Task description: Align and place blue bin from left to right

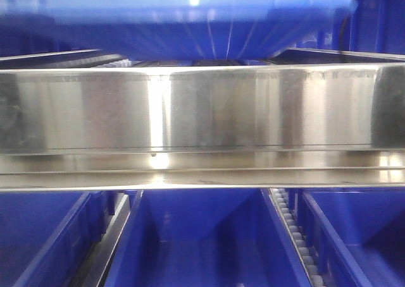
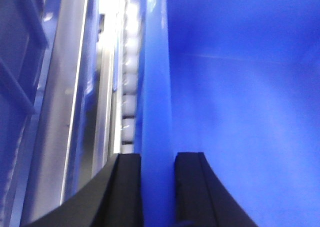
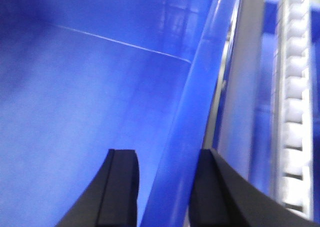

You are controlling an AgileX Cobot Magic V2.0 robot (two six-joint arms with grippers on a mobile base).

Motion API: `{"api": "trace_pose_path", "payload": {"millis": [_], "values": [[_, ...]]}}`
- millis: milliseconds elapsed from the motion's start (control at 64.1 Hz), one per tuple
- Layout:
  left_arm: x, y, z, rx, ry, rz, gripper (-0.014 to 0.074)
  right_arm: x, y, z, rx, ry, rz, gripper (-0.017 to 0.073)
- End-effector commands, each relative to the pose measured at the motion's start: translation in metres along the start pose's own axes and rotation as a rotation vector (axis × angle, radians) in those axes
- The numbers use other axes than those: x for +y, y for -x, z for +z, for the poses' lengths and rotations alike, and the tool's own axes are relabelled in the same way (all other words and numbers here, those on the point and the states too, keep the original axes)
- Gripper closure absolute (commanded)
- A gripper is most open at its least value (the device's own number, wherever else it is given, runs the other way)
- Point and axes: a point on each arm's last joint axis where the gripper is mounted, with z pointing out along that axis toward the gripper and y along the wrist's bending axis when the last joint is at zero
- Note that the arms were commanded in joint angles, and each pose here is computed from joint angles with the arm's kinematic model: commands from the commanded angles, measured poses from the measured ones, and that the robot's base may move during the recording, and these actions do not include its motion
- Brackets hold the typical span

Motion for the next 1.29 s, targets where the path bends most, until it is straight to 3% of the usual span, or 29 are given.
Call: {"api": "trace_pose_path", "payload": {"millis": [0,172,421,1279], "values": [[-0.013,0.016,-0.052,-0.198,-0.123,-0.016,0.061,0.003,0.011,-0.04,-0.152,0.011,0.01,0.0628],[-0.02,0.015,-0.081,-0.253,-0.16,-0.003,0.061,0.005,0.013,-0.067,-0.211,0.015,0.007,0.0628],[-0.029,0.011,-0.086,-0.261,-0.161,0.026,0.061,0.007,0.017,-0.101,-0.303,0.022,0.002,0.0628],[-0.03,0.011,-0.084,-0.26,-0.156,0.029,0.061,0.007,0.018,-0.105,-0.316,0.023,0.002,0.0628]]}}
